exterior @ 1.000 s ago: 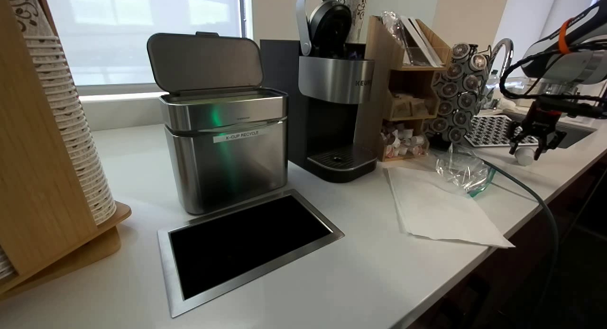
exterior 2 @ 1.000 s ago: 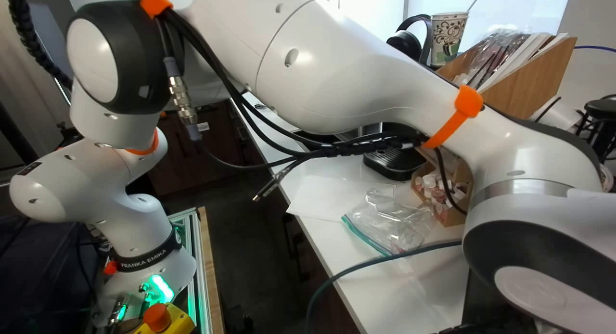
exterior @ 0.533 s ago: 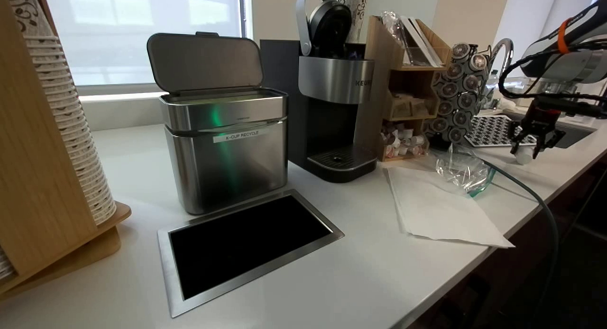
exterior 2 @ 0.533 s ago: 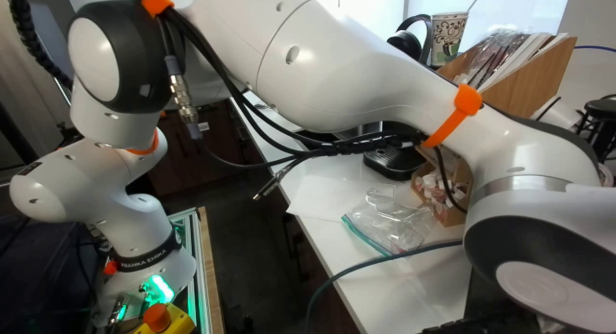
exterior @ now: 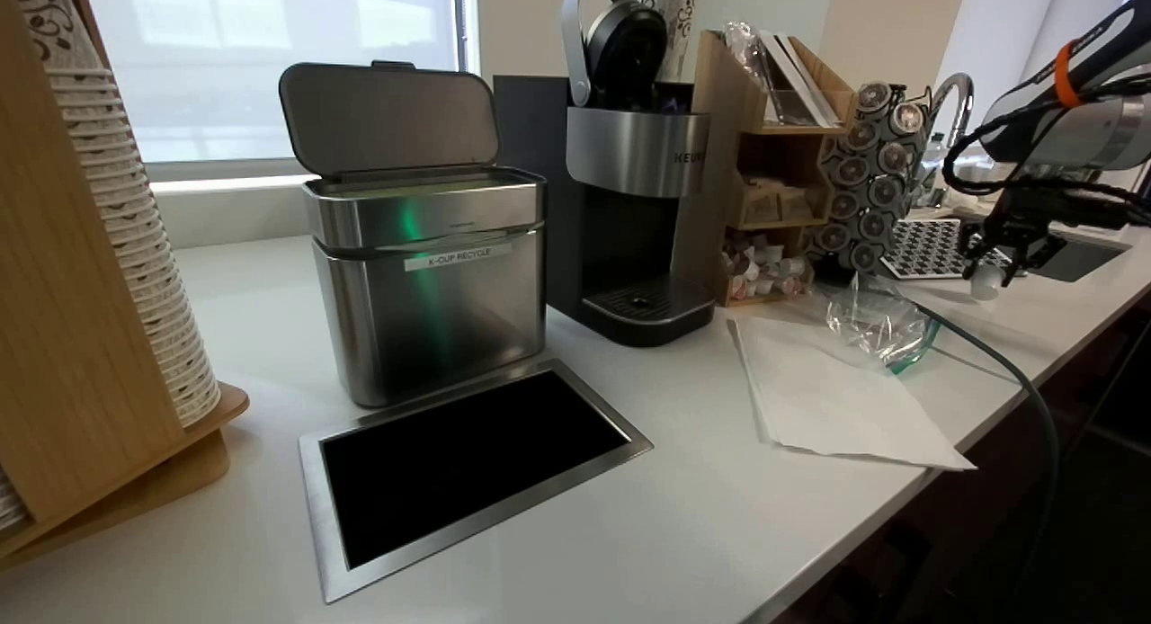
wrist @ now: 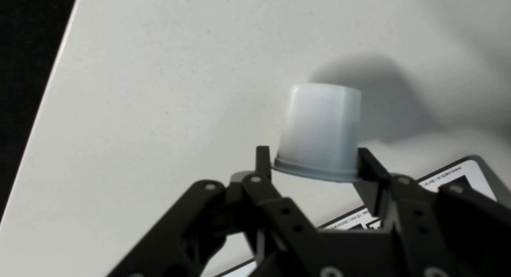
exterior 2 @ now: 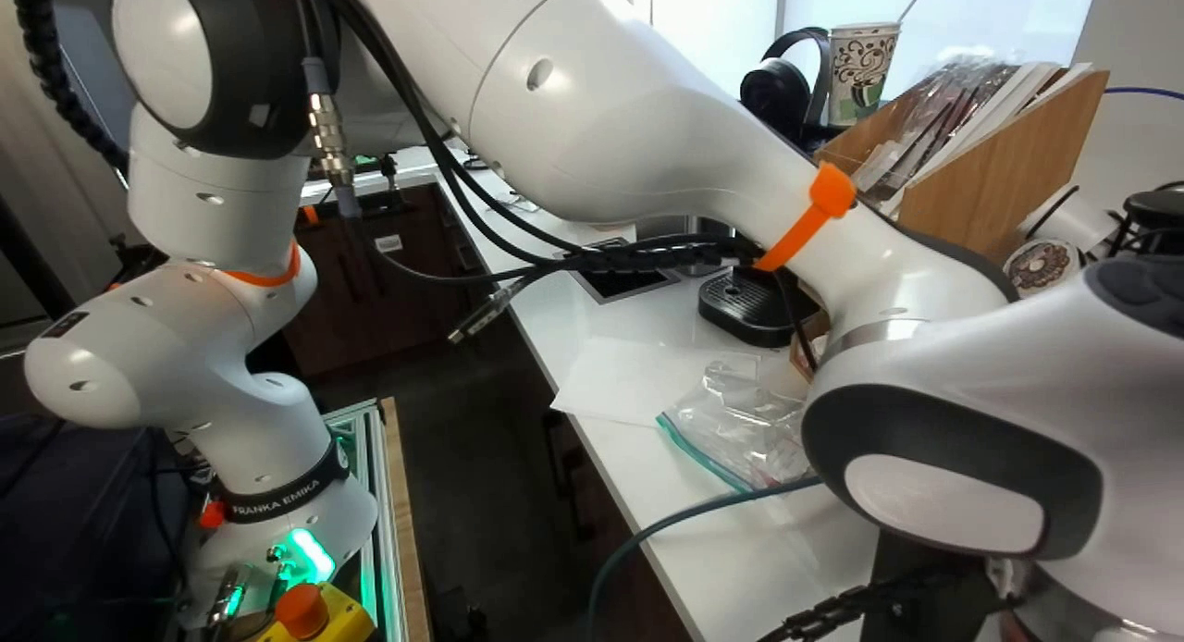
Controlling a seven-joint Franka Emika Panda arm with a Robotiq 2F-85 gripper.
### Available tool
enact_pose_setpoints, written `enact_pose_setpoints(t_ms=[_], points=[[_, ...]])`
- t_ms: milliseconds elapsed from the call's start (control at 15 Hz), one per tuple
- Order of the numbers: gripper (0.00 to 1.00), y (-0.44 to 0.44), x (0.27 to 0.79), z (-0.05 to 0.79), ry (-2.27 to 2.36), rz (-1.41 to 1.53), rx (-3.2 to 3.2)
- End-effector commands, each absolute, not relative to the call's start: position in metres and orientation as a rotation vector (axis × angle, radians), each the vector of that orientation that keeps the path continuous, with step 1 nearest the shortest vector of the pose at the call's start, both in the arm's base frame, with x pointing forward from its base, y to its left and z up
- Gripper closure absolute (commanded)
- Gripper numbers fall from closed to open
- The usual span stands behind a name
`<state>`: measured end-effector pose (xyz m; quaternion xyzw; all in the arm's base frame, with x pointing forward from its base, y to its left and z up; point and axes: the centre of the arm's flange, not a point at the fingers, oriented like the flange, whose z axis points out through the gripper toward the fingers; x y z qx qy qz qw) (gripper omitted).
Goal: Put the white object upright
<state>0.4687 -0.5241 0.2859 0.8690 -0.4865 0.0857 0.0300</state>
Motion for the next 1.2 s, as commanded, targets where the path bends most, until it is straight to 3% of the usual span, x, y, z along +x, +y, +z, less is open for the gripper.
enact_pose_setpoints(t_ms=[0, 400, 1133], points=[[0.71, -0.487, 0.444, 0.288, -1.495, 0.407, 2.585], [0.71, -0.466, 0.43, 0.285, -1.486, 0.66, 2.413], [0.71, -0.444, 0.411, 0.278, -1.423, 0.866, 2.196]])
